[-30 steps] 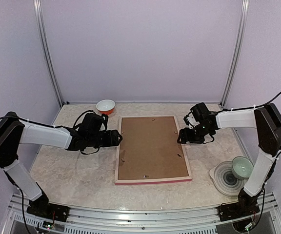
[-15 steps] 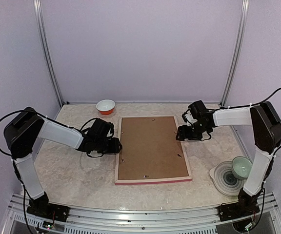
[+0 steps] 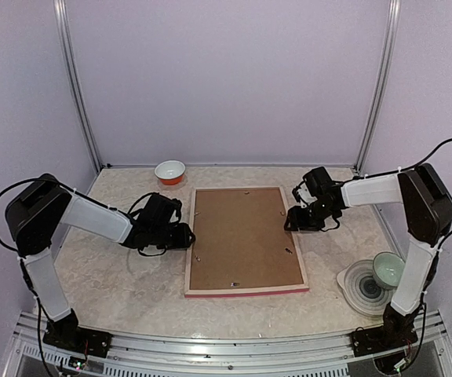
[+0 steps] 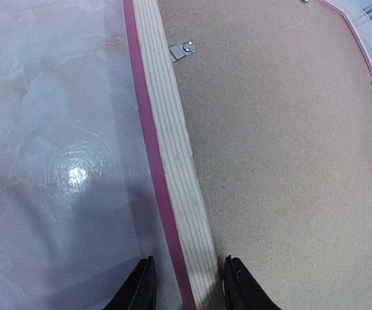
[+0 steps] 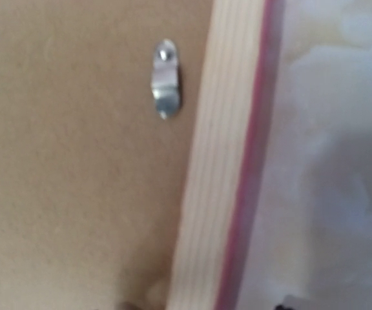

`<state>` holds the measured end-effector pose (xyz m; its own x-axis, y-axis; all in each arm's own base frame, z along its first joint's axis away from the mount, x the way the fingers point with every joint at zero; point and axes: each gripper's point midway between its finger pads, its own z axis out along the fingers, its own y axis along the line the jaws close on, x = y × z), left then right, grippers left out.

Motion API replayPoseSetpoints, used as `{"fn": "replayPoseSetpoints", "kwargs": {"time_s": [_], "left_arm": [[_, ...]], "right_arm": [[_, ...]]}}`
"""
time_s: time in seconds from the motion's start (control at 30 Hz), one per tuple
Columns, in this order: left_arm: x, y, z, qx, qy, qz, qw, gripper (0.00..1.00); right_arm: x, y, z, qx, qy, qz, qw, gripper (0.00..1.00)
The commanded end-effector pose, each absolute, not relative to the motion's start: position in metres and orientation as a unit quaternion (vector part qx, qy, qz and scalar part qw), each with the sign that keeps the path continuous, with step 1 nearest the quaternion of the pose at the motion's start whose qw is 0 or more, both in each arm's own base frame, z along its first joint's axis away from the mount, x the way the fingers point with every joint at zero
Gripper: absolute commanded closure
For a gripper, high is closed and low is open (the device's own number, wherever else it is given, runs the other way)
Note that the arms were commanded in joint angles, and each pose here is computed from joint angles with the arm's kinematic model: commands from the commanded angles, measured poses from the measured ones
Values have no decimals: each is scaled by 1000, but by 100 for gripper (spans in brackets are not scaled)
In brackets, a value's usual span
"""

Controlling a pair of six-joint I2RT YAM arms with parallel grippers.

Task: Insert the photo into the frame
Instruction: Press the fastener onto the backboard.

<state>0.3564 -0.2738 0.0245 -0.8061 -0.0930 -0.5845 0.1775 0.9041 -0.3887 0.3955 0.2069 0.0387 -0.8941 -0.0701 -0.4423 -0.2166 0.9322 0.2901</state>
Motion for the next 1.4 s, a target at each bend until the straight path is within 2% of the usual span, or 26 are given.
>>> {"fn": "replayPoseSetpoints", "kwargs": {"time_s": [0.0,0.13,0.37,0.57,1.1,1.37], "left_arm": [[341,-266,23,16,937,-211,277,60],[373,-265,56,4,928,-195,317,43],[453,-255,94,1,922,-167,348,43],[488,-251,94,33,929,-154,335,43],[477,-273,68,132,933,-156,296,42],[465,-276,50,151,939,-155,267,42]], "right_arm": [[395,202,53,-71,953,166,243,46],[392,203,50,-65,955,153,248,47],[393,201,52,-66,953,140,260,45],[390,202,50,-67,953,146,258,45],[389,206,39,-67,954,155,250,57],[388,209,36,-72,954,161,243,59]]}}
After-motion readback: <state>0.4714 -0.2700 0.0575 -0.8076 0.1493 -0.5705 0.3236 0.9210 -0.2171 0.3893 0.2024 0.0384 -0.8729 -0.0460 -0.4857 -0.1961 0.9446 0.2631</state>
